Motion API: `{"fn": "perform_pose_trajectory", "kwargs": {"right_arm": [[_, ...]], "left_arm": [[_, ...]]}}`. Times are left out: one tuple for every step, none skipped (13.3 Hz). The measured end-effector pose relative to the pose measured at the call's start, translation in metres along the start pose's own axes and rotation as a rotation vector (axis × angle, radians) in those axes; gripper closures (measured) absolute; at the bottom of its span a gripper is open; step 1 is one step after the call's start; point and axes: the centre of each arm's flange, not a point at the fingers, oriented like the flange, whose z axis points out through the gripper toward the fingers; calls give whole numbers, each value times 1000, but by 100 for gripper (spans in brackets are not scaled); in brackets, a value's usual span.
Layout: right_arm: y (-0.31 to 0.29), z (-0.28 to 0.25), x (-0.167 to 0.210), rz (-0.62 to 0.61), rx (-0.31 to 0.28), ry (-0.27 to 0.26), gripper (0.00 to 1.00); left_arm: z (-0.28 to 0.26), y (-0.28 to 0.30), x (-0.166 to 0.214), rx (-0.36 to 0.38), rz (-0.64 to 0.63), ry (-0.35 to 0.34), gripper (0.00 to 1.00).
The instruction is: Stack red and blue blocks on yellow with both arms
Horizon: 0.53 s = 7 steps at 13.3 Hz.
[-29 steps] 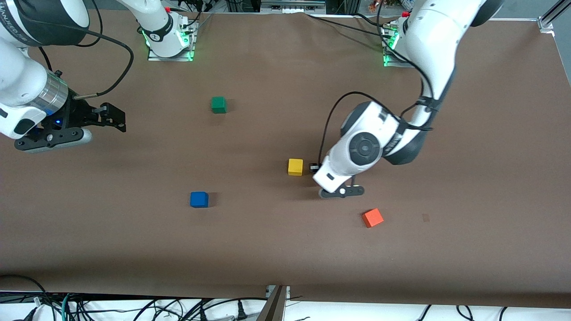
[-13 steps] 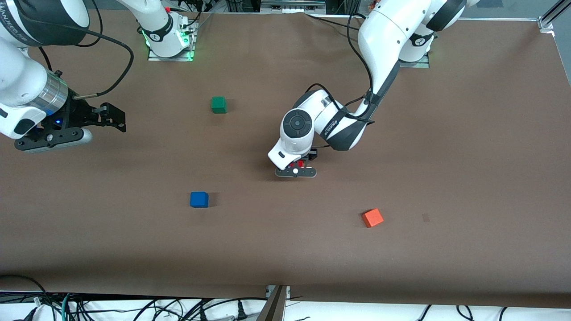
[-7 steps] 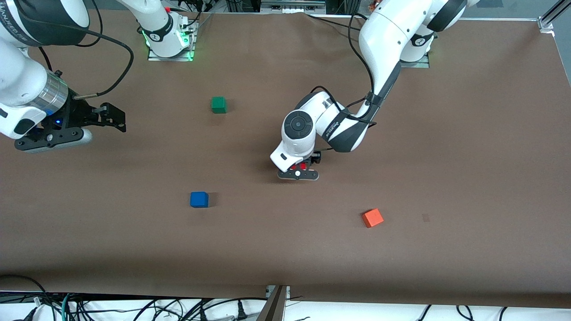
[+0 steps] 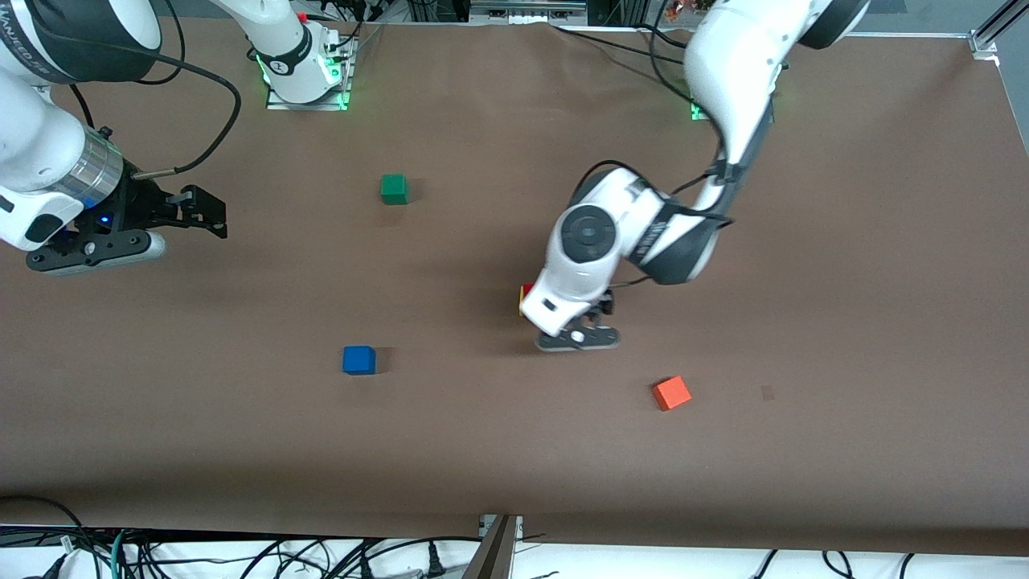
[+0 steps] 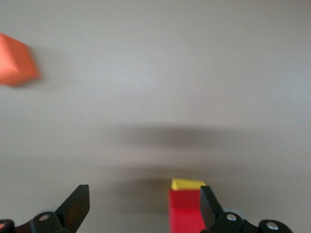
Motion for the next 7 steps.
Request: {"fn": "perform_pose_trajectory", "kwargs": {"right_arm": [[0, 0, 0, 0, 0, 0, 0], [0, 0, 0, -1, 0, 0, 0], [0, 0, 0, -1, 0, 0, 0], [-1, 0, 0, -1, 0, 0, 0], [-1, 0, 0, -1, 0, 0, 0], [-1, 0, 0, -1, 0, 0, 0], [-1, 0, 0, -1, 0, 0, 0]], "left_arm": [[-27, -28, 20, -1, -31, 25, 0], [-53, -58, 38, 3, -41, 43, 0], [-77, -92, 55, 7, -31, 59, 0], [-102, -129, 71, 9, -13, 76, 0], [-127, -165, 82, 15, 4, 87, 0], [-148, -197, 89, 24, 12, 92, 0], [-169, -228, 94, 32, 13, 97, 0]]}}
